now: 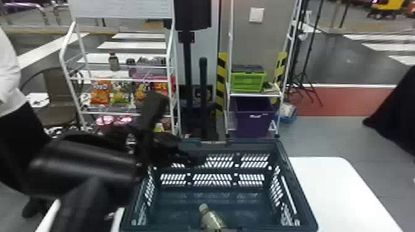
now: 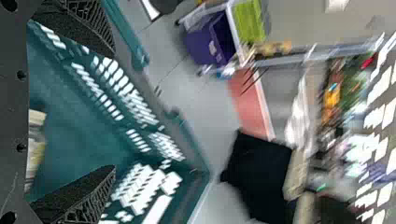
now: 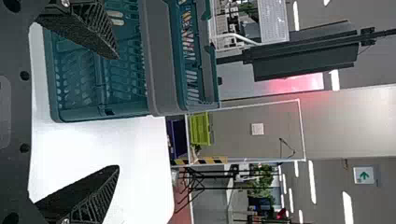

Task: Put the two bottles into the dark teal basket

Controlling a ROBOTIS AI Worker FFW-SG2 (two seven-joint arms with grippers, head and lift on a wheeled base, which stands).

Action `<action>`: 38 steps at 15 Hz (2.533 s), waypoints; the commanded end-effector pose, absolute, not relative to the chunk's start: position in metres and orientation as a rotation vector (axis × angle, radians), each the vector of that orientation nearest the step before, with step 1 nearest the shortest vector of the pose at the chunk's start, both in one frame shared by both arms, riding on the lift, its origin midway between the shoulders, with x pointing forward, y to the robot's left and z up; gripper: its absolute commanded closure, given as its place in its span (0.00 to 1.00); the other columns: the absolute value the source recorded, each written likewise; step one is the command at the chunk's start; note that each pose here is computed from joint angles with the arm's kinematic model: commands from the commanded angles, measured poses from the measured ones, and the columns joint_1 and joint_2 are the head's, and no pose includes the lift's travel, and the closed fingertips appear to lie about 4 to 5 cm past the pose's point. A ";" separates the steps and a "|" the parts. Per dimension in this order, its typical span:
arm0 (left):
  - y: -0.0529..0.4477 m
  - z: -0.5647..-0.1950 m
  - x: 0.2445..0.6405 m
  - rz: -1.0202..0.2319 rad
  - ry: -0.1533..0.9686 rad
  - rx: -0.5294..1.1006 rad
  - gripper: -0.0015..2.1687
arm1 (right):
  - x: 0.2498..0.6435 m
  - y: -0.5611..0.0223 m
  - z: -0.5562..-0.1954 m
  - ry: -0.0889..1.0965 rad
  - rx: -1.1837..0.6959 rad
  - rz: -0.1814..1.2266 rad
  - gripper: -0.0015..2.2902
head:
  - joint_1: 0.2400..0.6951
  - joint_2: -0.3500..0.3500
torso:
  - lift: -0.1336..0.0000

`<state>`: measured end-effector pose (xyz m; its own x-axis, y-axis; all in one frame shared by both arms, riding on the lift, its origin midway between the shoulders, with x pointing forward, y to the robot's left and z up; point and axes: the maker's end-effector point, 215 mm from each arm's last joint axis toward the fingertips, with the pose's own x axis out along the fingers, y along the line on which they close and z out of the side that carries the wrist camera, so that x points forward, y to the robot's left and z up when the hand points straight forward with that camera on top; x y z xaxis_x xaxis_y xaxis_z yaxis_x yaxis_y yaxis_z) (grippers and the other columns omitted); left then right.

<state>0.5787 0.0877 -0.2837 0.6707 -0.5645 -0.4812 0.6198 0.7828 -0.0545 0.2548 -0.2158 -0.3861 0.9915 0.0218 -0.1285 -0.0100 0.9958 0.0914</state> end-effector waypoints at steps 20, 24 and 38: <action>0.303 -0.363 0.335 -0.172 0.192 -0.012 0.02 | 0.262 -0.198 -0.336 0.004 0.086 0.117 0.02 | 0.57 0.50 | 1.00; 0.270 -0.346 0.315 -0.140 0.055 0.030 0.02 | 0.266 -0.197 -0.340 0.004 0.085 0.121 0.02 | 0.57 0.50 | 1.00; 0.260 -0.354 0.290 -0.107 -0.001 0.062 0.03 | 0.263 -0.195 -0.356 0.062 0.080 0.142 0.02 | 0.57 0.50 | 1.00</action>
